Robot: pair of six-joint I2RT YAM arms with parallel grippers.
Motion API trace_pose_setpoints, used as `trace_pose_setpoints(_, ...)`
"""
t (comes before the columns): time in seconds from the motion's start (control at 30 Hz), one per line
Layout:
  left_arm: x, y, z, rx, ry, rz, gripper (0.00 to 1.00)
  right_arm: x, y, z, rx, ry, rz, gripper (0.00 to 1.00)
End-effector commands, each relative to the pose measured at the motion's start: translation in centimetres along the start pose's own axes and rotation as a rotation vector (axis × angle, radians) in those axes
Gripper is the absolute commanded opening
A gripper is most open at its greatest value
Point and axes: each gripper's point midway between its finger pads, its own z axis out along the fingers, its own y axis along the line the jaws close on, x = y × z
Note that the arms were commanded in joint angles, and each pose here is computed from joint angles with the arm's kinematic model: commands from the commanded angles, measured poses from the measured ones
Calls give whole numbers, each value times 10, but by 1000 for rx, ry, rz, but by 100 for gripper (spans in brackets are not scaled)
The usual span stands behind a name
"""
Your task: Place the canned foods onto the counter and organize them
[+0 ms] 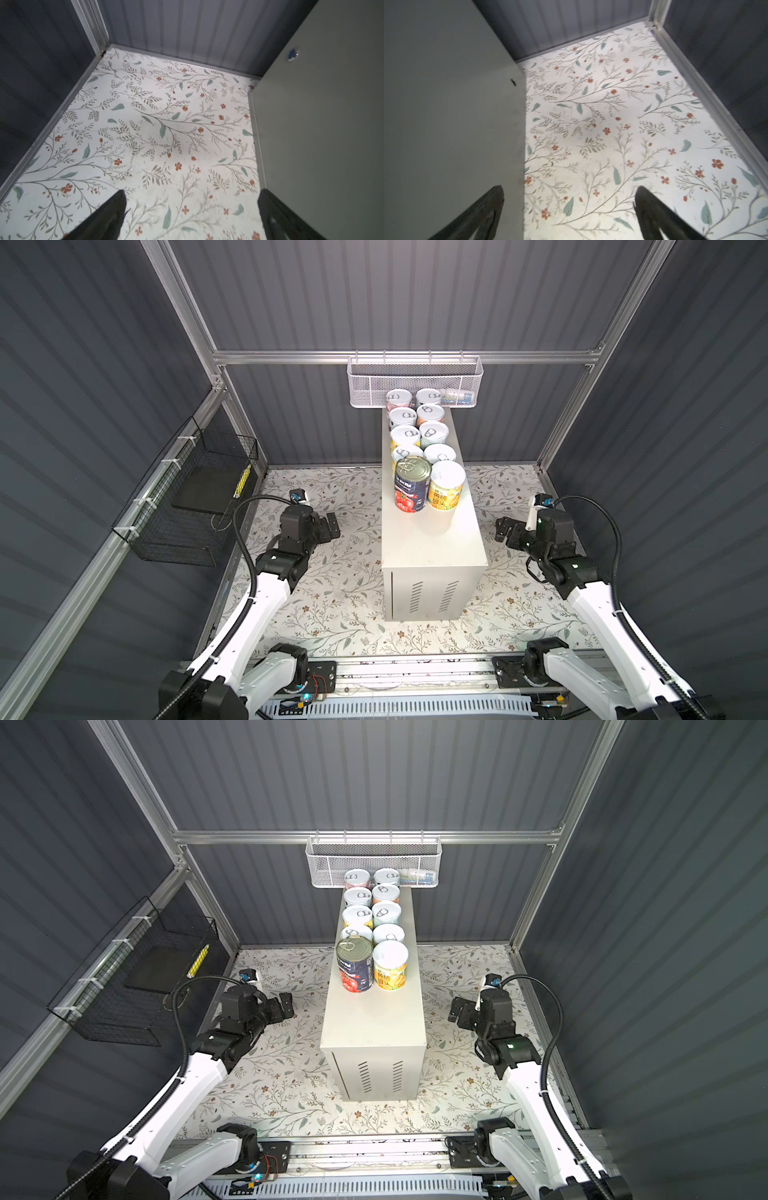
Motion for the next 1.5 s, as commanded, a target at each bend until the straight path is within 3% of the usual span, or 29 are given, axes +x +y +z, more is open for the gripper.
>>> trace_pose_setpoints(0.0, -23, 21, 18, -135, -200, -1, 100, -19, -40, 8, 205, -186, -8, 99)
trace_pose_setpoints(0.17, 22, 55, 50, -255, -216, 70, 100, -9, -52, 24, 237, -385, -114, 99)
trace_pose_setpoints(0.3, 62, 99, 65, -348, -165, 50, 100, 9, -53, 49, 253, -293, -164, 99)
trace_pose_setpoints(0.4, 72, 115, 66, -314, -191, -8, 98, 26, -57, 66, 259, -282, -166, 99)
trace_pose_setpoints(0.47, 65, 109, 65, -266, -240, 18, 98, 26, -51, 71, 227, -269, -187, 99)
trace_pose_setpoints(0.53, 64, 106, 71, -228, -279, 9, 98, 18, -45, 71, 190, -346, -202, 99)
trace_pose_setpoints(0.7, 81, 89, 97, -112, -285, 68, 97, 20, -37, 82, 101, -415, -243, 99)
trace_pose_setpoints(0.83, 83, 82, 113, -80, -201, 101, 99, 22, -52, 85, 115, -462, -183, 99)
trace_pose_setpoints(0.9, 88, 74, 129, -52, -88, 136, 99, 24, -51, 96, 103, -382, -180, 99)
trace_pose_setpoints(1.03, 89, 67, 132, -45, -82, 167, 100, 22, -55, 105, 58, -330, -141, 99)
trace_pose_setpoints(1.47, 88, 67, 131, -43, -98, 172, 100, 22, -51, 106, 42, -330, -154, 99)
